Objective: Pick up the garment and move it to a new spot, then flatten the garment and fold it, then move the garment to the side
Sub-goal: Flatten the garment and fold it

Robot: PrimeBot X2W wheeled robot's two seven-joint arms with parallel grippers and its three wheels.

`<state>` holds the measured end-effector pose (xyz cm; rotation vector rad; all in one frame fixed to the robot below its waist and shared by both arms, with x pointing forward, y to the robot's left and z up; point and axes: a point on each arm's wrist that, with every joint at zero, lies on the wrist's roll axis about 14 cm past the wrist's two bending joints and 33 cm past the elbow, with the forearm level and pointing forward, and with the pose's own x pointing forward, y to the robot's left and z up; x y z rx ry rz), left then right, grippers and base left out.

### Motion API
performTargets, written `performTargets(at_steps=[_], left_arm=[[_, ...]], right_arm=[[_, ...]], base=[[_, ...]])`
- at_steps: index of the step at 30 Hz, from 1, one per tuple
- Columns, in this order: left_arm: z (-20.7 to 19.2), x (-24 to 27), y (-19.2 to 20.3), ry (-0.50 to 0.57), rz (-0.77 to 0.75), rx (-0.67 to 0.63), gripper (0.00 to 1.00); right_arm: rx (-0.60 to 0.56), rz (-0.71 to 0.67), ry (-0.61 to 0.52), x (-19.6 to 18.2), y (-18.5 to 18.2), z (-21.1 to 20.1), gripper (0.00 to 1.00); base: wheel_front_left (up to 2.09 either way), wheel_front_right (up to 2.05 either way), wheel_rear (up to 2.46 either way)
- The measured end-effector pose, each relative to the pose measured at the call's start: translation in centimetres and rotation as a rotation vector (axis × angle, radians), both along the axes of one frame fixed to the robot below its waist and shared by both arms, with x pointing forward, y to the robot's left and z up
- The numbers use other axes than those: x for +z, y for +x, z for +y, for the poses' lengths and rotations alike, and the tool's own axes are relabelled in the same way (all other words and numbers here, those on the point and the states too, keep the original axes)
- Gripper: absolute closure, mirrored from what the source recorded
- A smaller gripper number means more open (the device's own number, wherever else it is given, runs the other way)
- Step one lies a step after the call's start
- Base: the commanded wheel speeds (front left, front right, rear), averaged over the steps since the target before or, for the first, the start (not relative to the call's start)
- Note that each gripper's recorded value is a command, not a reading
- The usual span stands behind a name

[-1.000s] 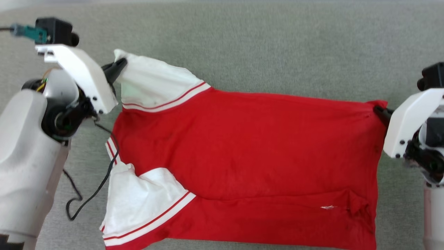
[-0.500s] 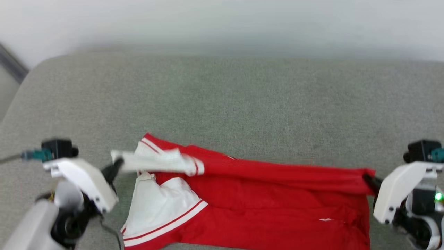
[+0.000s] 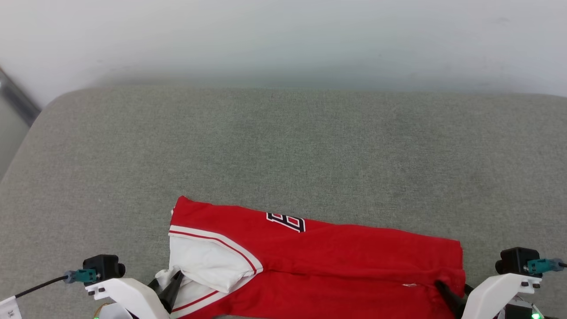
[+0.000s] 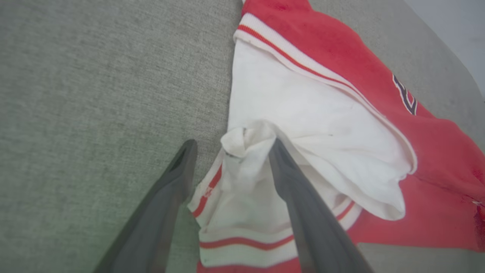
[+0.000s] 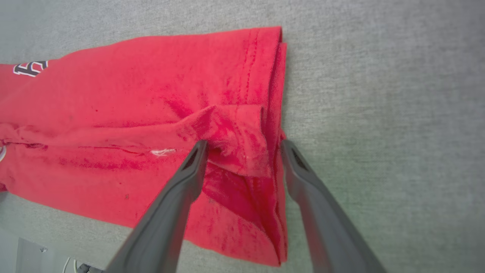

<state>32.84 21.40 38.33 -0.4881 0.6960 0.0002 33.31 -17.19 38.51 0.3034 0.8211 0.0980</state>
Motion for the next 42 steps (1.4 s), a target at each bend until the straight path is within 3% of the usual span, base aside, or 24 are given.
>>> performTargets(at_steps=[8,13,19,23,37,38,39,42], left_arm=[[-0.7,5.1,2.4,0.095,-0.292,0.029,0.0],[-1.3,9.4,3.6,0.184,-0.497,0.027,0.0],[-0.9,13.8,4.2,0.334,-0.696,0.035,0.0],[-1.8,16.3,4.7,0.358,-0.793,0.026,0.0],[-1.2,16.7,5.3,0.357,-0.812,0.044,0.0],[-1.3,16.3,5.1,0.351,-0.799,0.039,0.0],[-1.3,16.2,5.0,0.348,-0.793,0.038,0.0],[-1.3,16.2,4.7,0.348,-0.79,0.035,0.0]], right_arm=[[0.008,-0.198,-0.035,5.4,0.7,-0.7,0.0],[-0.009,-0.231,-0.072,7.9,0.7,-2.5,0.0],[-0.007,-0.113,-0.108,7.3,0.3,-3.6,0.0],[0.009,-0.038,-0.124,6.5,0.9,-3.6,0.0],[0.096,0.256,-0.029,-1.7,1.2,0.7,0.0],[0.096,0.28,-0.02,-2.2,0.9,0.7,0.83],[0.097,0.281,-0.016,-2.2,0.8,0.8,1.0],[0.098,0.265,-0.009,-1.9,0.8,1.0,1.0]], base=[[0.0,0.0,0.0],[0.0,0.0,0.0],[0.0,0.0,0.0],[0.0,0.0,0.0],[0.0,0.0,0.0],[0.0,0.0,0.0],[0.0,0.0,0.0],[0.0,0.0,0.0]])
